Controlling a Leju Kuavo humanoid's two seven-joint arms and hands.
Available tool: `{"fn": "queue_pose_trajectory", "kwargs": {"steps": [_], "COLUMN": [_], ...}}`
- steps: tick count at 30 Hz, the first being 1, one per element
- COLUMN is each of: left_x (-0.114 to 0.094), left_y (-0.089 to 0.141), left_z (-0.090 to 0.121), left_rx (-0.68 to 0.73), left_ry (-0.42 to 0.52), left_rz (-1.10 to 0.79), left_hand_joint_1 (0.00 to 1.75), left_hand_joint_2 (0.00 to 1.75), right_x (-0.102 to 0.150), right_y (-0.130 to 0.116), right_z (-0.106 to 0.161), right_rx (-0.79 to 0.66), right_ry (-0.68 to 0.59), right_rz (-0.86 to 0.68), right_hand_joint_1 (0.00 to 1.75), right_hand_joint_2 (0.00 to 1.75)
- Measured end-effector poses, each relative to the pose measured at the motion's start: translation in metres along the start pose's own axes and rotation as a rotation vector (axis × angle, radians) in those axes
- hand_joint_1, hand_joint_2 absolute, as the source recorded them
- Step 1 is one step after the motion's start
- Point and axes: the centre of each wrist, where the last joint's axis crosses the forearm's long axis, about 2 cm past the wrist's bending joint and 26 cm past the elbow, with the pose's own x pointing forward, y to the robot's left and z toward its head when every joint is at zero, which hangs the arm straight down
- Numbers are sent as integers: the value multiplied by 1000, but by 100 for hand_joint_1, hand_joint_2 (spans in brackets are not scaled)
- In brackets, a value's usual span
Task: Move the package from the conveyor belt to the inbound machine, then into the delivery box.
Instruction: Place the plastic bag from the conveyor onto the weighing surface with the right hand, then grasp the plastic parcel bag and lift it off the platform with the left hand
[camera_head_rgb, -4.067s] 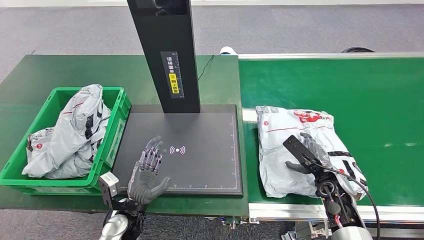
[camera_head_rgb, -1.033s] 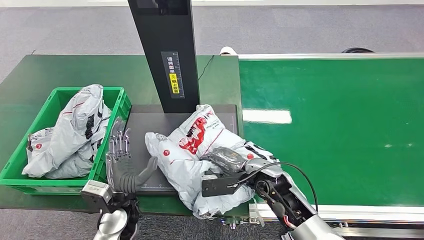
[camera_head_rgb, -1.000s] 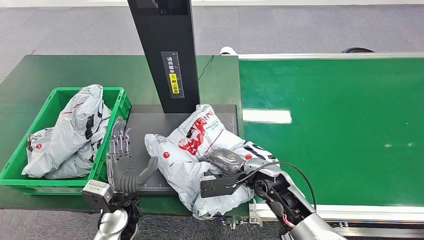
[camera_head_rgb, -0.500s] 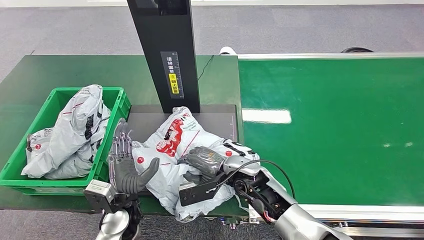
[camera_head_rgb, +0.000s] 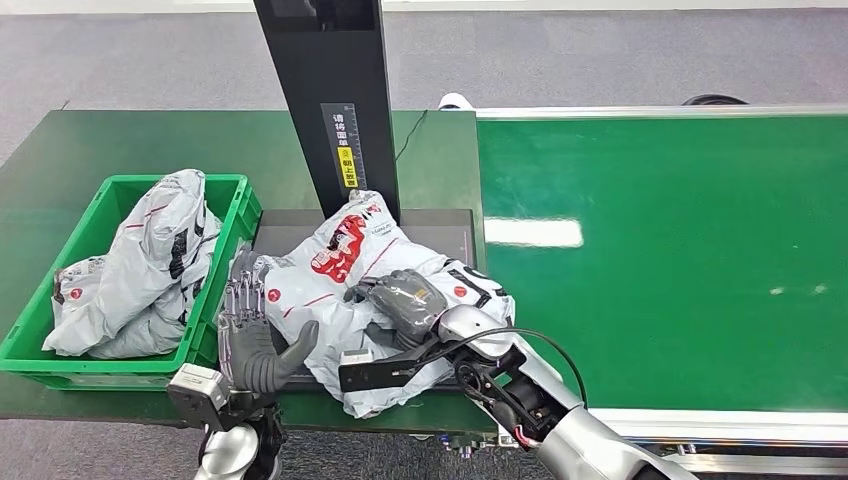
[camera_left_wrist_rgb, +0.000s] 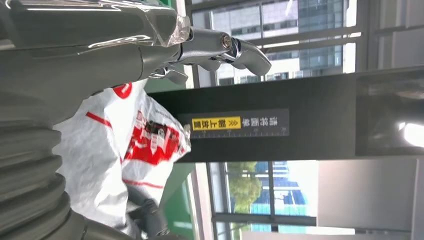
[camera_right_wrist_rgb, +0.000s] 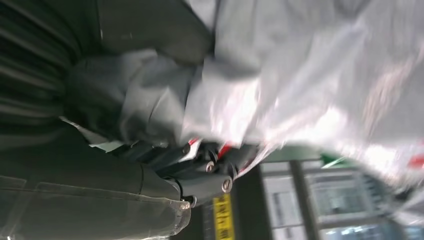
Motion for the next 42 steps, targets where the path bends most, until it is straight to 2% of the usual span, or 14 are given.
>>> {"fn": "queue_pose_trajectory", "kwargs": {"steps": [8,14,18,22,26,37,42], "left_x": [0,0,0,0,0,0,-2], "left_y": [-1,-2,-3,-5,-5,-6,-9], "left_z": [4,4,4,5,6,7,5], "left_rx": [-19,-25,-43,-92,-134,-153,-256], "left_ry": [28,31,40,65,84,90,151], "left_rz": [60,64,76,152,148,140,17], "left_hand_joint_1": [0,0,0,0,0,0,0], "left_hand_joint_2": [175,175,175,175,175,175,175], "right_x": [-13,-20,-21,-19,-16,-13,-9], "right_y": [-3,-2,0,5,12,14,18], "right_z": [16,31,36,48,62,74,76], "right_rx": [-240,-331,-380,-525,-631,-691,-635], "right_ry": [97,125,105,57,51,58,-25], "right_rz": [-248,-318,-400,-558,-666,-705,-755], "right_hand_joint_1": [0,0,0,0,0,0,0], "right_hand_joint_2": [175,175,175,175,175,175,175]}}
